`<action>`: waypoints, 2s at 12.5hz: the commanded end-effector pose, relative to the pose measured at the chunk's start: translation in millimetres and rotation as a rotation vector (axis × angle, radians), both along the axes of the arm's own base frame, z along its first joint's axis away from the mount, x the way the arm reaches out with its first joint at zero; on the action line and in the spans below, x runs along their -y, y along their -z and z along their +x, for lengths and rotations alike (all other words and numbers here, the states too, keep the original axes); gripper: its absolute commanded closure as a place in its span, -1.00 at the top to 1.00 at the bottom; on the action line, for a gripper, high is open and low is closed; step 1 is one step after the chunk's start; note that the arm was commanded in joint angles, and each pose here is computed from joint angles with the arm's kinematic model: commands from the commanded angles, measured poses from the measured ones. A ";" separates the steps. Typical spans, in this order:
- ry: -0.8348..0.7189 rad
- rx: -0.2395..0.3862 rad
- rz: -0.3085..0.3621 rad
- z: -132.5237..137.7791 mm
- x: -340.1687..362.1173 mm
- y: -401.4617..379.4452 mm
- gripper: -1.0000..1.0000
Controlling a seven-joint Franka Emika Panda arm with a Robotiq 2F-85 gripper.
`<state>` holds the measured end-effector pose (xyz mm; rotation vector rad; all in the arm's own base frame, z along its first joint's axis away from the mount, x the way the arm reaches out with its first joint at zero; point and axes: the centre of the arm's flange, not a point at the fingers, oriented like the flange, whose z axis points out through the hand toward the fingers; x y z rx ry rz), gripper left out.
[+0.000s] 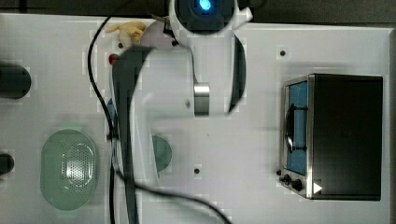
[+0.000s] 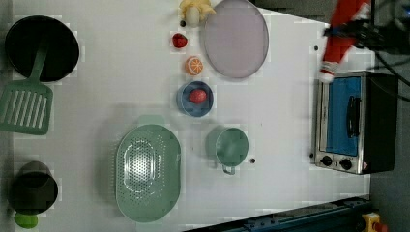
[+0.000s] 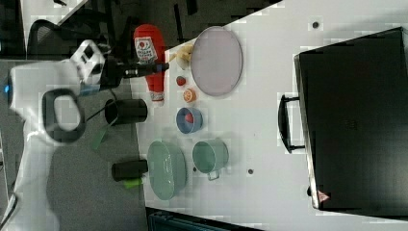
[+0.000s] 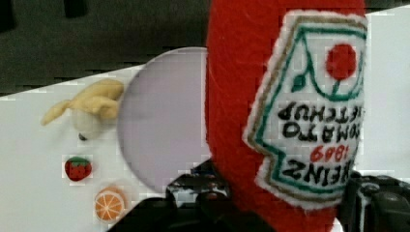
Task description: Pick ketchup from plate and place it on table.
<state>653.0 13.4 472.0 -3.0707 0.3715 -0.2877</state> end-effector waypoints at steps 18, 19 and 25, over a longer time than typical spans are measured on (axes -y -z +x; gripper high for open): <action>0.085 -0.248 0.013 -150.5 45.2 249.1 1.00; 0.088 -0.221 0.012 -144.7 44.9 232.1 1.00; 0.411 -0.093 0.028 -120.3 46.5 40.5 1.00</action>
